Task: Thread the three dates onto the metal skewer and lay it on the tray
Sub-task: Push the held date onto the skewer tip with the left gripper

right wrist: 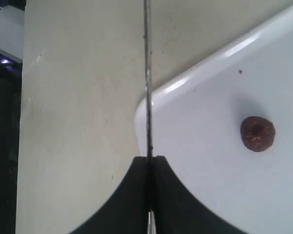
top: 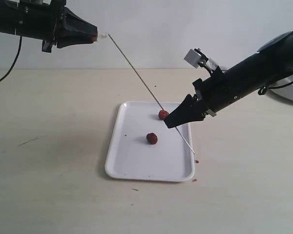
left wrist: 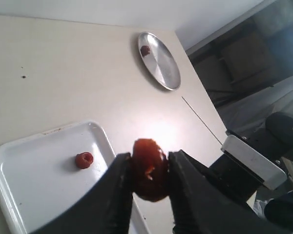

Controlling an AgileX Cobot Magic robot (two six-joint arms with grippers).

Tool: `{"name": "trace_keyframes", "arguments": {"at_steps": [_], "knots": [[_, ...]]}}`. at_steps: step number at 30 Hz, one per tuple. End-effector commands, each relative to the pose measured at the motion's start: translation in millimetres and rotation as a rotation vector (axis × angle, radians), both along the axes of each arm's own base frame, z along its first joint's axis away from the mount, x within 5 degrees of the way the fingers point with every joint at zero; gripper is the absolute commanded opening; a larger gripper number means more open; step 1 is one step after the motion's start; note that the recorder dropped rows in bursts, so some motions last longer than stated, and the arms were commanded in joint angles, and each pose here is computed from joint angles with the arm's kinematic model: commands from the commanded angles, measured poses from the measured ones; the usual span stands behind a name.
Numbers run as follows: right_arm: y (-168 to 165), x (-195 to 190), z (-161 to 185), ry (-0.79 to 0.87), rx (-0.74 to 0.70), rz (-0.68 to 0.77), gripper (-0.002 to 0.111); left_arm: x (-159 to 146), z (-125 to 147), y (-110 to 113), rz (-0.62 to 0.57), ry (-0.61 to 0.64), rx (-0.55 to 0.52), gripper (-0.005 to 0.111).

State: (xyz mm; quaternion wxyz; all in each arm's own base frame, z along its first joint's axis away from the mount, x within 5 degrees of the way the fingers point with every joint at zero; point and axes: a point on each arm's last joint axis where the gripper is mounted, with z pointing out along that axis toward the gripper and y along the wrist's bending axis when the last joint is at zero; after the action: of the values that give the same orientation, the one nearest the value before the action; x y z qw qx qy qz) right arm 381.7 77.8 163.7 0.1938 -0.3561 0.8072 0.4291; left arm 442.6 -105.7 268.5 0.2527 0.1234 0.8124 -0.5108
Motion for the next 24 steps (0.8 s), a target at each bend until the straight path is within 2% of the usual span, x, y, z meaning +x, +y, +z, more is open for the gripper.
{"name": "trace_keyframes", "arguments": {"at_steps": [1, 8, 24], "knots": [[0.3, -1.6, 5.8, -0.015, 0.009, 0.010, 0.000, -0.1, 3.2, -6.0, 0.004, -0.037, 0.008, 0.027], [6.6, -3.3, 5.4, -0.016, 0.004, 0.032, 0.000, -0.6, 4.3, -22.4, 0.001, -0.078, 0.007, 0.027], [6.9, -2.8, 6.0, -0.003, 0.012, 0.017, 0.000, -4.2, 14.0, -17.0, -0.013, -0.083, -0.024, 0.027]]}}
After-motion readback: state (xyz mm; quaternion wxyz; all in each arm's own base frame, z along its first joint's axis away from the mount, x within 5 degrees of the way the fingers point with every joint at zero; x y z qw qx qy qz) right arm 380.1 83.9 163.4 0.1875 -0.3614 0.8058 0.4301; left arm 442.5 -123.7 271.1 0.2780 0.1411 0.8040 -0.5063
